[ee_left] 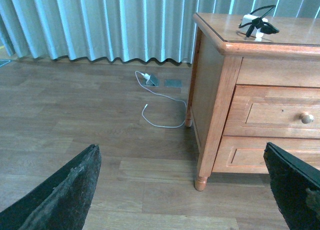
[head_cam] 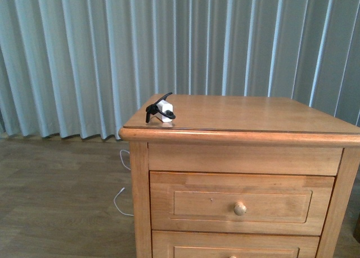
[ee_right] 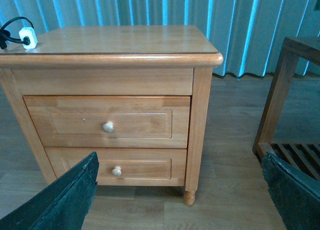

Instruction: Put charger into drawer

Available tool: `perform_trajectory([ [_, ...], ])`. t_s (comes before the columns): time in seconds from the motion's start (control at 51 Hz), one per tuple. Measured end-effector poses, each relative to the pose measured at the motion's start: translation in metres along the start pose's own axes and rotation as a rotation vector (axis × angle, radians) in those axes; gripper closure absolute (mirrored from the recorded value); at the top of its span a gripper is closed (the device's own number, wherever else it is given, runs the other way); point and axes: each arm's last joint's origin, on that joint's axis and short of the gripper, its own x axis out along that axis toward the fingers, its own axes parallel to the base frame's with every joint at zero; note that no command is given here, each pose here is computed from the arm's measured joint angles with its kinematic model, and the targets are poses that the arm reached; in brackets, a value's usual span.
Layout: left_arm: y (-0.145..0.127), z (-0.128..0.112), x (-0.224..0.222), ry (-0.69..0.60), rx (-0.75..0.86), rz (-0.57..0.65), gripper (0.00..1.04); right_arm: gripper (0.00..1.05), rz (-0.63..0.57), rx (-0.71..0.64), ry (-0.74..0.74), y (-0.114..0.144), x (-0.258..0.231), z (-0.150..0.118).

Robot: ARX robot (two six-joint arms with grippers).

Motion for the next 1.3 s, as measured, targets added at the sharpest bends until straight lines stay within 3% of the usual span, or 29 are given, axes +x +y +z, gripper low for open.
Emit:
perform_trajectory([
  [0.746,0.000,0.000,0.000,0.000,0.000,0.000,0.06,0.08,-0.006,-0.001,0.002,0.000,0.000,0.000],
  [0.903,0.000,0.000,0.000,0.000,0.000,0.000,0.06,0.08,-0.078,-0.039,0.118,0.003,0.003,-0.007],
  [1.295,0.000,0.000,0.000,0.000,0.000,0.000,0.06,0.08,0.044,-0.087,0.244,0.034,0.059,0.013],
])
